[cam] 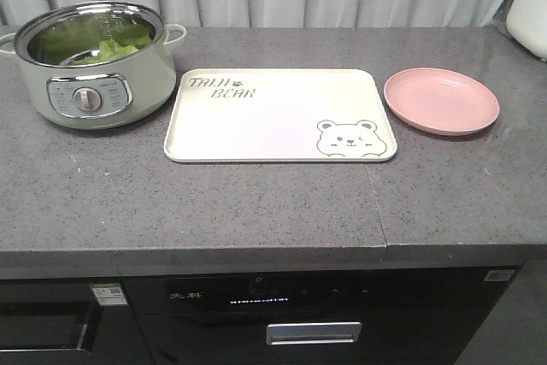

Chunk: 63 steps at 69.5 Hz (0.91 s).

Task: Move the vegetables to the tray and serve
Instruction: 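Drive closer and align the base in front of the tray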

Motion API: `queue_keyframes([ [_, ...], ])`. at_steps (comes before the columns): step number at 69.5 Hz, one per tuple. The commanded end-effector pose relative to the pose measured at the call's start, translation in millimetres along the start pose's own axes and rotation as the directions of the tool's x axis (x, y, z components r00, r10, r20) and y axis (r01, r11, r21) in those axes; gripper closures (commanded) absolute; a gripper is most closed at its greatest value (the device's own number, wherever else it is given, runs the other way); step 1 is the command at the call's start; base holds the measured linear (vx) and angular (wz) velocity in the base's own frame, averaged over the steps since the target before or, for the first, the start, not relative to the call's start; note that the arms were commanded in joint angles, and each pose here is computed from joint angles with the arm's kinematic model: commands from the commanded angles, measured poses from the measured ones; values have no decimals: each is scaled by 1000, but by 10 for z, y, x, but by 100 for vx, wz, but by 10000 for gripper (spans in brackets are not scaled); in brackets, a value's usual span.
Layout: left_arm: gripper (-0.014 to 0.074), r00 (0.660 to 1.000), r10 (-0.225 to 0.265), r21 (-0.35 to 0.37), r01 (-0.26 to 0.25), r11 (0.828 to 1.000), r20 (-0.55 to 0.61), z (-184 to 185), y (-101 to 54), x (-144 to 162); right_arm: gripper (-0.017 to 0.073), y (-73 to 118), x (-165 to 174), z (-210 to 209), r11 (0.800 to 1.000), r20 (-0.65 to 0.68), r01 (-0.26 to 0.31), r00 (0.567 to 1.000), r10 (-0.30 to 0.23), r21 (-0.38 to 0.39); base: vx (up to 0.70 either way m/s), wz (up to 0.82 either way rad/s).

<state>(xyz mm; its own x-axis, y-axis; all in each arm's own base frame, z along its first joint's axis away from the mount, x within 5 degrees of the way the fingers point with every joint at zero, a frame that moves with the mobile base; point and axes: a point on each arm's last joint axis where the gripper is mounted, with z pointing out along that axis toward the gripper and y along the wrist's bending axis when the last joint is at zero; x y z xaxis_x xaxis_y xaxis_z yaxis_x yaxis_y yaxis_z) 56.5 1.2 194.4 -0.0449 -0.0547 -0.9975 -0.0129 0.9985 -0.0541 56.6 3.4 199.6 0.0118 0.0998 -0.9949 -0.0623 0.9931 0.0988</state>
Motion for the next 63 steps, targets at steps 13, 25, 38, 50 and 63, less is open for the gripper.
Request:
queue_keyframes([
  [13,599,998,-3,13,2,1000,65,-1,-9,0,562,0,-22,-2,1000,71,11,997,-10,-1,5,1],
  [25,599,998,-3,13,2,1000,65,-1,-9,0,562,0,-22,-2,1000,71,11,997,-10,-1,5,1],
  [38,599,998,-3,13,2,1000,65,-1,-9,0,562,0,-22,-2,1000,71,11,997,-10,-1,6,1],
  [50,599,998,-3,13,2,1000,65,-1,-9,0,562,0,-22,-2,1000,71,11,997,-10,-1,7,1],
  [63,599,998,-3,13,2,1000,65,-1,-9,0,562,0,-22,-2,1000,71,11,997,-10,-1,7,2],
])
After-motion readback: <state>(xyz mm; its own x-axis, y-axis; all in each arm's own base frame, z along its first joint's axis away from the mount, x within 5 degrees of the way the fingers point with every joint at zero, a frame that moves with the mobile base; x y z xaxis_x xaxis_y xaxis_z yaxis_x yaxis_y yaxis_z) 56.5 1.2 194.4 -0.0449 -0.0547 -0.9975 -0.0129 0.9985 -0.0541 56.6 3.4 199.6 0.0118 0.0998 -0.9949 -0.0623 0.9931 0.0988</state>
